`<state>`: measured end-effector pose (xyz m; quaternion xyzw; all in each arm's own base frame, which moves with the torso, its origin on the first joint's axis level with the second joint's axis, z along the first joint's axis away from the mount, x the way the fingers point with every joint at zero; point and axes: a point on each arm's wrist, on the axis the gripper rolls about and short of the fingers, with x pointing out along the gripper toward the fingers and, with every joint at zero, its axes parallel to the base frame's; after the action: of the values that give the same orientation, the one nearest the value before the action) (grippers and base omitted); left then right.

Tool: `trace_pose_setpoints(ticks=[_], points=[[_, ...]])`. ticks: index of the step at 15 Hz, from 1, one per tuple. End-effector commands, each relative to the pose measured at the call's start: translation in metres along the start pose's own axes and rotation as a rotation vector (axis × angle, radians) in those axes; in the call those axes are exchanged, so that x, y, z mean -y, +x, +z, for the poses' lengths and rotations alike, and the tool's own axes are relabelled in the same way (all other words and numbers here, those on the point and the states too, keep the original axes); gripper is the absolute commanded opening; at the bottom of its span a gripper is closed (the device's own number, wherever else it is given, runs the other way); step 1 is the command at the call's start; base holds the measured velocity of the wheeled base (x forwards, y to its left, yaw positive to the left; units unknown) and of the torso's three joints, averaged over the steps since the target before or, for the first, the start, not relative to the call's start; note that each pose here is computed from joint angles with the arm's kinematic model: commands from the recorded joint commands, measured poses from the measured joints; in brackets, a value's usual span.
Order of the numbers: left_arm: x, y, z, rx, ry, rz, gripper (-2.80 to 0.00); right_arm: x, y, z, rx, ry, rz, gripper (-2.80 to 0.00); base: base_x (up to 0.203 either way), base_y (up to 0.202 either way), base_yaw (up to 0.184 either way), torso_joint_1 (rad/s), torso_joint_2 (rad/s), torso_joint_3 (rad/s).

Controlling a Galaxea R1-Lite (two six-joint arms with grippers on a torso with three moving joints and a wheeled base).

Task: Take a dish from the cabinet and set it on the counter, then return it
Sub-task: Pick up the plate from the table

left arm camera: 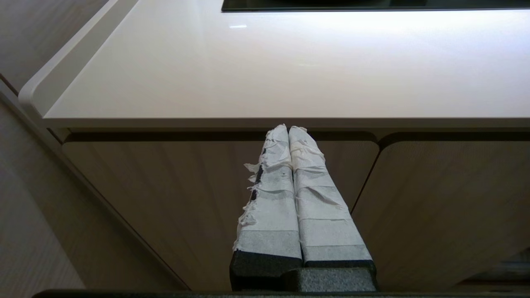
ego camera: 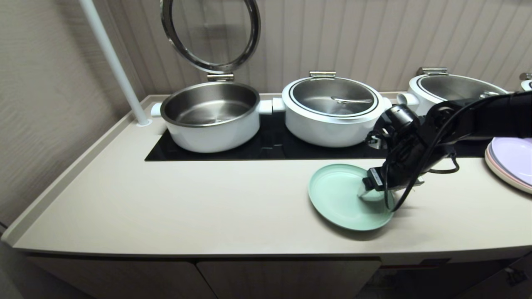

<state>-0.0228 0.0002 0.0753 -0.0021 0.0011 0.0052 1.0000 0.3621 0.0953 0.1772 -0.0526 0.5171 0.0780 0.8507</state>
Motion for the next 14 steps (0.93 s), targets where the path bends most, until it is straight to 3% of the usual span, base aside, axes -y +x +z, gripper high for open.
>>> trace_pose_setpoints(ticks=[1,2,3,4,14], points=[[0.0,0.0,0.0,0.001,0.0,0.0,-2.8,0.0,0.0,0.0002,-0.001,0.0,-0.001,0.0,0.0,0.0,0.0,0.0,0.0,0.0],[0.0,0.0,0.0,0.001,0.0,0.0,-2.8,-0.0001,0.0,0.0002,-0.001,0.0,-0.001,0.0,0.0,0.0,0.0,0.0,0.0,0.0],[0.0,0.0,0.0,0.001,0.0,0.0,-2.8,0.0002,0.0,0.0004,0.001,0.001,-0.001,-1.29,0.0,0.0,0.0,0.0,0.0,0.0],[0.0,0.0,0.0,0.001,0.0,0.0,-2.8,0.0002,0.0,0.0002,0.0,0.001,-0.001,-2.8,0.0,0.0,0.0,0.0,0.0,0.0],[0.0,0.0,0.0,0.001,0.0,0.0,-2.8,0.0001,-0.0026,0.0036,0.017,0.044,-0.001,-2.8,0.0,0.0,0.0,0.0,0.0,0.0]])
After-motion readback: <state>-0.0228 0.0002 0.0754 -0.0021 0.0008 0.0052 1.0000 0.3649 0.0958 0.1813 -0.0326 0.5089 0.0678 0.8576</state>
